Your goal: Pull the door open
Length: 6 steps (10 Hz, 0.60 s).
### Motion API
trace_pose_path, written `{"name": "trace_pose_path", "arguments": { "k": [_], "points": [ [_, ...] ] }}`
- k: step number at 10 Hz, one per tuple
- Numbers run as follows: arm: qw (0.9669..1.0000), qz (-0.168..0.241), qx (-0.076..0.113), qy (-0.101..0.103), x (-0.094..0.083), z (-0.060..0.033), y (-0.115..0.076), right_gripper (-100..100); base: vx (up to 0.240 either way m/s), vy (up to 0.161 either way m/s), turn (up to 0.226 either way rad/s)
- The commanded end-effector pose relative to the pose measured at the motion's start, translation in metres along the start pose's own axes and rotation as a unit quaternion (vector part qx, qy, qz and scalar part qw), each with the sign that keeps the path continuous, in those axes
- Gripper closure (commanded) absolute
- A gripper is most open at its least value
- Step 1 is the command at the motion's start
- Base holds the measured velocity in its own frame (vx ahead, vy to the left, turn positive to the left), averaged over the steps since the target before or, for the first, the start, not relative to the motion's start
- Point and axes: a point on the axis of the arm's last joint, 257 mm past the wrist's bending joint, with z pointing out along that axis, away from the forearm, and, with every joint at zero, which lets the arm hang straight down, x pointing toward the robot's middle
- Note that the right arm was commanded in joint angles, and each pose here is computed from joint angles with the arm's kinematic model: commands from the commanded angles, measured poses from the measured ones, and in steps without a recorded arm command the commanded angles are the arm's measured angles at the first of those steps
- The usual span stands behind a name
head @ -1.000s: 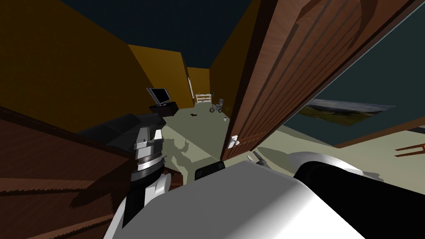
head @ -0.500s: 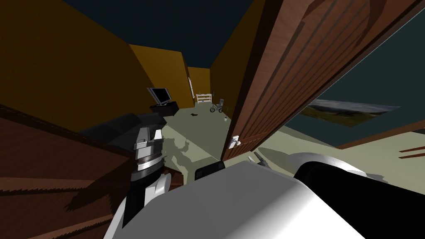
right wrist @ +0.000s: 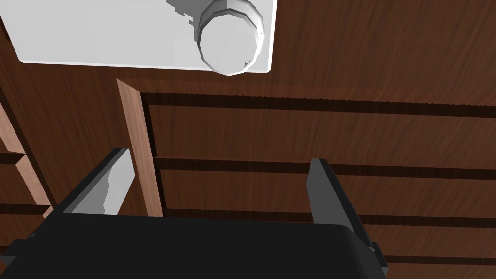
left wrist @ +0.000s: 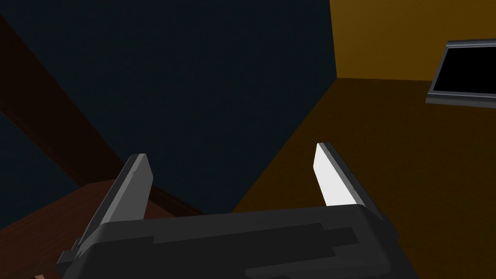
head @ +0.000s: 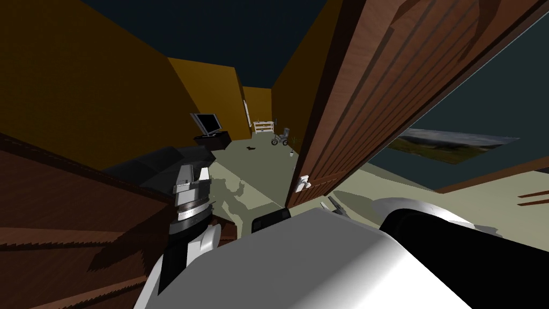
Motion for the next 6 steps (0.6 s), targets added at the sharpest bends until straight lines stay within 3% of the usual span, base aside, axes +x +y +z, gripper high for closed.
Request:
{"name": "trace_pose_path", "arguments": {
  "k": [1,2,5,6],
  "points": [
    [1.0000,0.000,0.000,0.000,0.0000,0.0000,0.0000,-100,0.004,0.003,-0.010],
    [1.0000,0.000,0.000,-0.006,0.0006,-0.0046,0.0002,-100,-0.010,-0.010,0.040],
    [1.0000,0.000,0.000,-0.008,0.0008,-0.0060,0.0003,-100,0.002,0.002,0.001],
    [1.0000,0.000,0.000,-0.008,0.0008,-0.0060,0.0003,-100,0.014,0.021,0.114]
  ]
}}
